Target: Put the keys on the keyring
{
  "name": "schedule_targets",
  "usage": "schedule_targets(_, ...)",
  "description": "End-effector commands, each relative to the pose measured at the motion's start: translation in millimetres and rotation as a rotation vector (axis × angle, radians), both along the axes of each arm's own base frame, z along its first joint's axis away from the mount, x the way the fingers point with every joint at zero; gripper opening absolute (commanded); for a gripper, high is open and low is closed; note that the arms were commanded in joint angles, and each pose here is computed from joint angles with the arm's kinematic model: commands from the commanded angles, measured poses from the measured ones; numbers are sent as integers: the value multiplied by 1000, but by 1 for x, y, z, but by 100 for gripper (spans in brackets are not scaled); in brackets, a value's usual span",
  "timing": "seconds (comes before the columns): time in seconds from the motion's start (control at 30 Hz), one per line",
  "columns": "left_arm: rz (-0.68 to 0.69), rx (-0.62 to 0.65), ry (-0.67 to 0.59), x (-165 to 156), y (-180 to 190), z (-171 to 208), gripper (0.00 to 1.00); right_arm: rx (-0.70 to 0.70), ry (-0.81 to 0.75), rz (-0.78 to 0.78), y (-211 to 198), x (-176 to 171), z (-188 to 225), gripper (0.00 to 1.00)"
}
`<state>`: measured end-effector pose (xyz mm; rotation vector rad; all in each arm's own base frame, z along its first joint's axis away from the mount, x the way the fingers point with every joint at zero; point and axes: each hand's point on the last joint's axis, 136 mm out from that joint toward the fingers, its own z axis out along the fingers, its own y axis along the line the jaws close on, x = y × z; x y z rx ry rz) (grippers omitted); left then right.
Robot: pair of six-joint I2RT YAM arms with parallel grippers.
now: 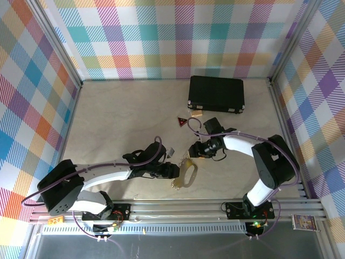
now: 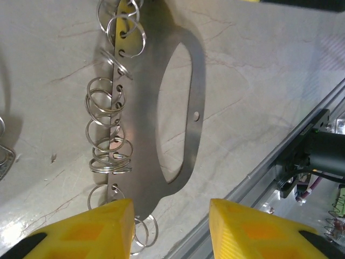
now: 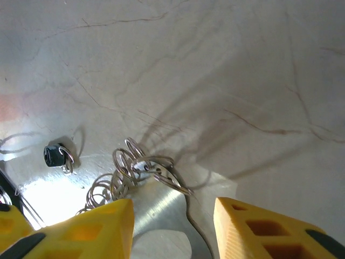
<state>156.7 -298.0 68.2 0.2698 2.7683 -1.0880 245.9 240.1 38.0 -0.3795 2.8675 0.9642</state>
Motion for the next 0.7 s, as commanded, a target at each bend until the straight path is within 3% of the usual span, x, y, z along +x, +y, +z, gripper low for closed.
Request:
schedule_targets(0.0, 15, -41, 24, 2, -3, -3, 39, -13, -45, 48, 7, 5, 2, 41)
schedule_targets(0.23, 19, -30, 44, -1, 1, -11, 38, -43, -50, 65, 5, 3, -3, 36)
schedule_targets(0.67, 15, -25, 60, -3, 2, -18, 35, -31, -56, 111, 9, 0, -9, 36)
